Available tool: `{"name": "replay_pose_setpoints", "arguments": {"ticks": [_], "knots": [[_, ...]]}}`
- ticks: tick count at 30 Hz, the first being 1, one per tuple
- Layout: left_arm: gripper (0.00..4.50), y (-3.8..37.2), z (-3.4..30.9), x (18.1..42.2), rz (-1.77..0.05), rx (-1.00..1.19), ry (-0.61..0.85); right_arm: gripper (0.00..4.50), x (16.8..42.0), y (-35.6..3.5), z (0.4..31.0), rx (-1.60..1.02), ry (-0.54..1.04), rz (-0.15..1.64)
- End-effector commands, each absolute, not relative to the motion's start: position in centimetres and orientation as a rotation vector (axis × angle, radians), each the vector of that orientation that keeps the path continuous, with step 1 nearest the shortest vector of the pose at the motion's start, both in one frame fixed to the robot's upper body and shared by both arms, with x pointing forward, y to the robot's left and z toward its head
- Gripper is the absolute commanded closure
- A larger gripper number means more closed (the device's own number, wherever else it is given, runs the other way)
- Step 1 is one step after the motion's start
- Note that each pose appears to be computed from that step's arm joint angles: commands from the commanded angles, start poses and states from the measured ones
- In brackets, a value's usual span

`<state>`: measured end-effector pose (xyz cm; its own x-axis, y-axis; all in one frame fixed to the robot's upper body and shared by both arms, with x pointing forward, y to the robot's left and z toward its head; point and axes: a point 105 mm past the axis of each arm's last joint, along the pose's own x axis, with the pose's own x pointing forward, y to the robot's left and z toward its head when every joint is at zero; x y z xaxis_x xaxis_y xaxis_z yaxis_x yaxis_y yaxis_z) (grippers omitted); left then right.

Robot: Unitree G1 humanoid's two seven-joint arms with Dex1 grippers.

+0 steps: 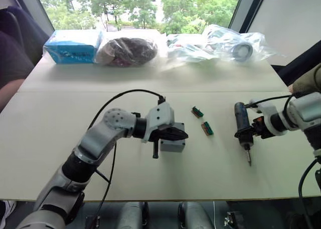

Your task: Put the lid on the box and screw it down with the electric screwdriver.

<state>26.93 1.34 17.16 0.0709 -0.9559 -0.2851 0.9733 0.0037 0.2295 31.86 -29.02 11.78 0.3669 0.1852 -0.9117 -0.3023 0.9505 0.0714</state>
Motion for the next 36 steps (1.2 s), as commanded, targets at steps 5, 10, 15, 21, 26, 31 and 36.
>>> {"name": "replay_pose_setpoints", "arguments": {"ticks": [5,10,15,21,26,31,36], "knots": [[4.5,1.4,17.9,27.0,-1.493,0.398,0.007,2.69,31.3,-31.0,10.5,-0.143,1.208,0.237],[4.5,1.8,18.0,27.7,-1.481,0.406,0.009,2.69,34.8,-32.3,14.5,-0.191,1.007,0.174],[4.5,3.1,18.5,29.1,-1.445,0.39,0.019,2.69,39.2,-26.9,24.2,0.047,0.541,0.383],[4.5,5.2,19.3,31.2,-1.379,0.332,0.054,2.69,38.1,-22.8,32.8,0.275,-0.13,0.472],[4.5,5.6,19.5,31.3,-1.411,0.214,0.102,2.69,33.1,-17.3,32.2,0.248,-0.315,0.681],[4.5,6.1,18.1,31.0,-1.426,0.265,0.16,2.69,30.5,-14.0,29.9,0.174,-0.335,0.746],[4.5,5.9,16.6,31.3,-1.417,0.295,0.197,2.69,29.2,-12.3,27.2,0.159,-0.32,0.789]]}}
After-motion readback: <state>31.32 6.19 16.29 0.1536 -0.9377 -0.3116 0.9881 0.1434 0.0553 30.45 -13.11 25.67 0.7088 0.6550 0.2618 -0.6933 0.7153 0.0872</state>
